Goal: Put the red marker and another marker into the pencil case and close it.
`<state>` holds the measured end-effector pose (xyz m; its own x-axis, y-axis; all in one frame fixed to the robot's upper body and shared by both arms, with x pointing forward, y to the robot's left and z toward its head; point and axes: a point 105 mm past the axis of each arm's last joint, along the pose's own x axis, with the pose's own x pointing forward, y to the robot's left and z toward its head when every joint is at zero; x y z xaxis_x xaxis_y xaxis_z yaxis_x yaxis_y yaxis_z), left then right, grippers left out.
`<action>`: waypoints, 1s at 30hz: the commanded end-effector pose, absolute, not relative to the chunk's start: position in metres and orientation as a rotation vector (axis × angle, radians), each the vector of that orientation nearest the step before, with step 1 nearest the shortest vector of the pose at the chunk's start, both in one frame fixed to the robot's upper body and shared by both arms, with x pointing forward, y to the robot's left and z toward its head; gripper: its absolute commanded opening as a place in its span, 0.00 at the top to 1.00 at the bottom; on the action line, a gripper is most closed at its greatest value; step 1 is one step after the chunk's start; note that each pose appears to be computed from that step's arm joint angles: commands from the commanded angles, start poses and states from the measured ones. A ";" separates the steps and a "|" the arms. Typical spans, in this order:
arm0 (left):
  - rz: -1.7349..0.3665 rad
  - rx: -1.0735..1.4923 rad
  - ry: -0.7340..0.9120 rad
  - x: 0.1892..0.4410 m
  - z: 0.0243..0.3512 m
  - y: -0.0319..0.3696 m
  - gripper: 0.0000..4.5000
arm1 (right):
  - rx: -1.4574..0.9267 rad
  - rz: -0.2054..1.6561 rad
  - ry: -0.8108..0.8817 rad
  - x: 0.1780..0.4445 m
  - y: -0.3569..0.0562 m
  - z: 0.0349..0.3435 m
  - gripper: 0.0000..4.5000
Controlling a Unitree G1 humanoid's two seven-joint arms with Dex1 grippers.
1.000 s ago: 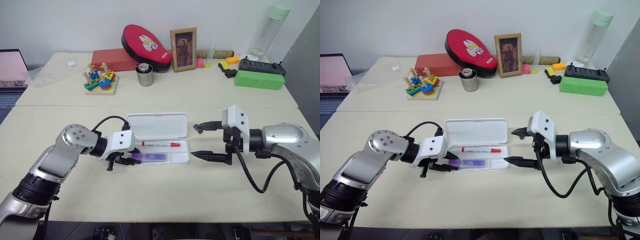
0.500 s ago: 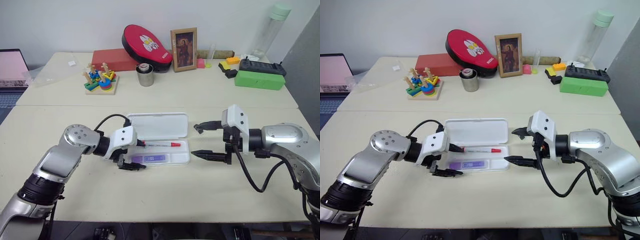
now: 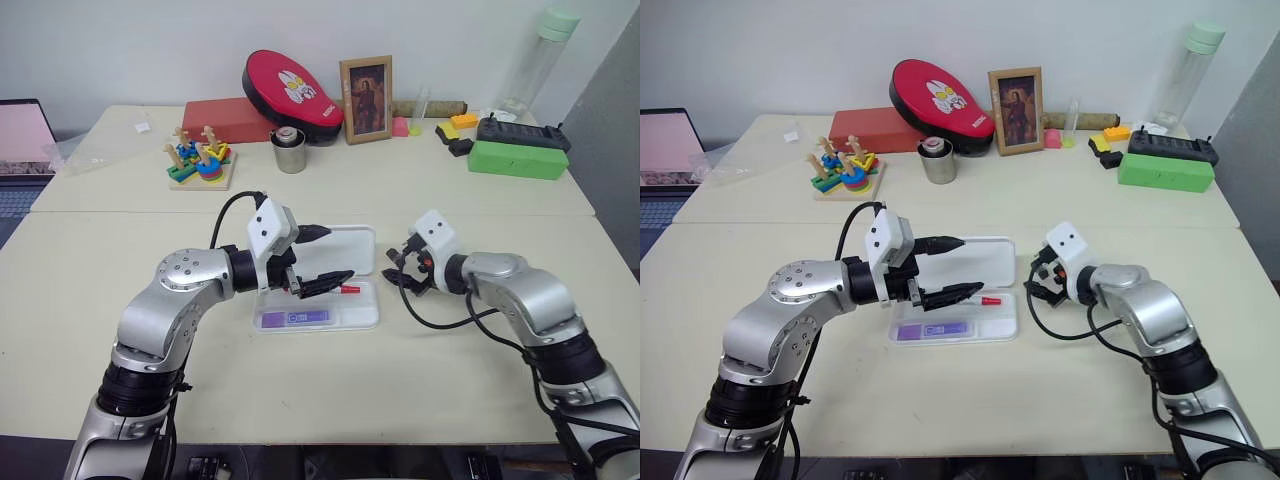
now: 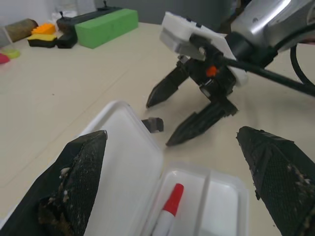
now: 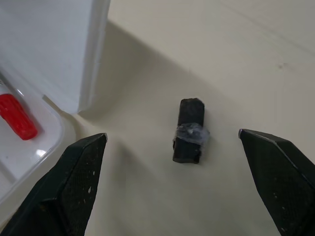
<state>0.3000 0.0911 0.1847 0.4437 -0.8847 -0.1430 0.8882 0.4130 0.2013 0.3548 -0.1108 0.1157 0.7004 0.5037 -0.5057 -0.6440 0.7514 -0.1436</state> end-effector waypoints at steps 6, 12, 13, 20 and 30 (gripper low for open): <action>-1.127 0.324 -0.034 0.296 0.192 0.083 0.00 | -0.336 0.586 0.463 0.370 -0.112 0.116 0.26; -1.121 0.329 -0.052 0.299 0.196 0.083 0.00 | -0.353 0.581 0.455 0.368 -0.116 0.121 0.56; -1.119 0.332 -0.053 0.300 0.196 0.083 0.00 | -0.353 0.581 0.455 0.368 -0.117 0.122 0.60; -1.125 0.335 -0.064 0.304 0.198 0.081 0.00 | -0.336 0.576 0.433 0.368 -0.124 0.131 0.94; -1.251 0.378 0.051 0.281 0.184 0.105 0.00 | -0.514 1.013 0.323 0.313 -0.120 0.160 0.94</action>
<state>0.2913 0.1028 0.1742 0.3620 -0.8972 -0.2528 0.9245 0.3107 0.2209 0.3304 -0.1395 0.1463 0.5928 0.6116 -0.5239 -0.7939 0.5531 -0.2526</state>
